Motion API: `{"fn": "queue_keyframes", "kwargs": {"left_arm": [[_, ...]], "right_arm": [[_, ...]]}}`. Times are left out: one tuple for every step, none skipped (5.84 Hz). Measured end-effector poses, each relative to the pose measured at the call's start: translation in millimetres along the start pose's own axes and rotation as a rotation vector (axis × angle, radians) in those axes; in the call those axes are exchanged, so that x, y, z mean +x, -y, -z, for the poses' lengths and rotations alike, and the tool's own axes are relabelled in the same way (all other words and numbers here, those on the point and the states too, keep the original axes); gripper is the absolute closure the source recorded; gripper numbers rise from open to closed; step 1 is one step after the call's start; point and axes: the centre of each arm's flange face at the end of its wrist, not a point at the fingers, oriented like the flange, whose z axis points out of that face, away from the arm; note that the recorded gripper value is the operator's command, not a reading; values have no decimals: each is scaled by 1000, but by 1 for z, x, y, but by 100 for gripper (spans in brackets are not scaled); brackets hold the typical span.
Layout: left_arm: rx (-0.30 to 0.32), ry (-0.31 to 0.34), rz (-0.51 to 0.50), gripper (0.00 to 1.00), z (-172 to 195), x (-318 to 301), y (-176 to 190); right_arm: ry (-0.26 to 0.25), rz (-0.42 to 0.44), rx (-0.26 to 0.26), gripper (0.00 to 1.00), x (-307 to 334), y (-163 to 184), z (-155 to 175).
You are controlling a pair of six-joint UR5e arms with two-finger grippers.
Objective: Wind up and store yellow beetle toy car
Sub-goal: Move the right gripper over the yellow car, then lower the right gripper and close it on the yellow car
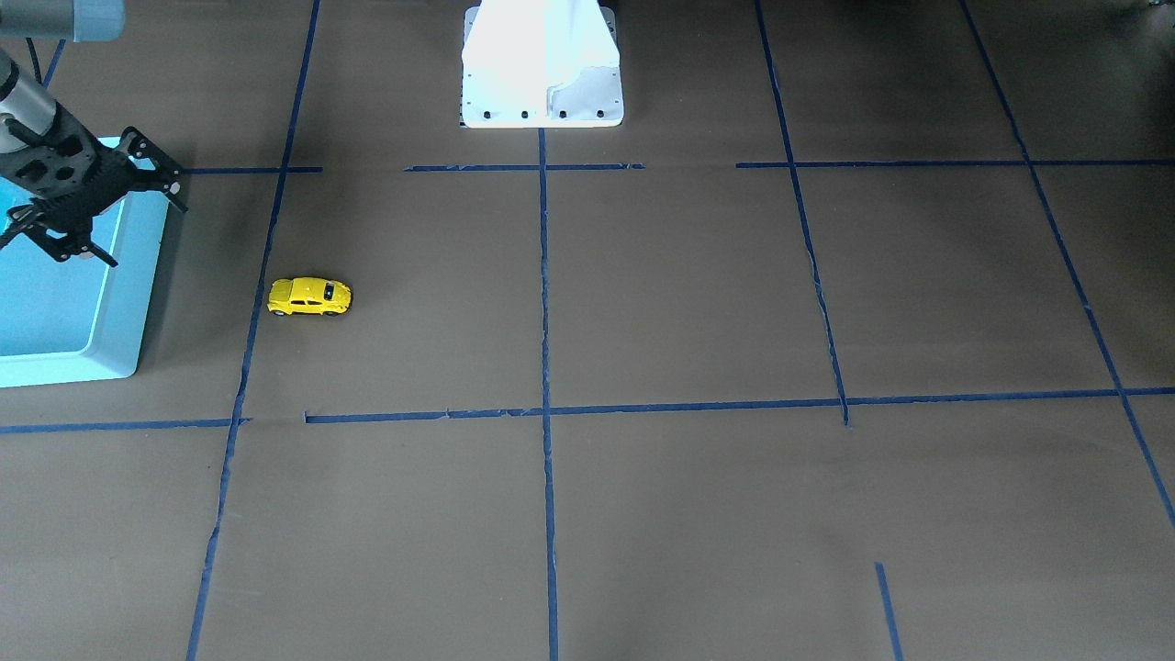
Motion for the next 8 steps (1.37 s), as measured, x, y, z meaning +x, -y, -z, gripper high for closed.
{"fn": "queue_keyframes", "kwargs": {"left_arm": [[1,-6,3,0,0,-1,0],[0,-8,4,0,-1,-2,0],[0,-8,4,0,-1,-2,0],[0,-8,4,0,-1,-1,1],[0,-8,3,0,-1,-1,1],[0,-8,3,0,-1,-1,1],[0,-8,4,0,-1,-1,1],[-1,-8,5,0,-1,-1,1]], "right_arm": [[-11,129,-16,0,-34,12,-20],[-31,298,-37,0,-60,27,-47],[-50,415,-62,0,-74,42,-73],[-62,475,-82,0,-81,52,-93],[-71,526,-94,0,-83,61,-105],[-72,578,-115,0,-79,64,-118],[-72,611,-126,0,-76,67,-125],[-74,623,-126,0,-75,75,-129]]}}
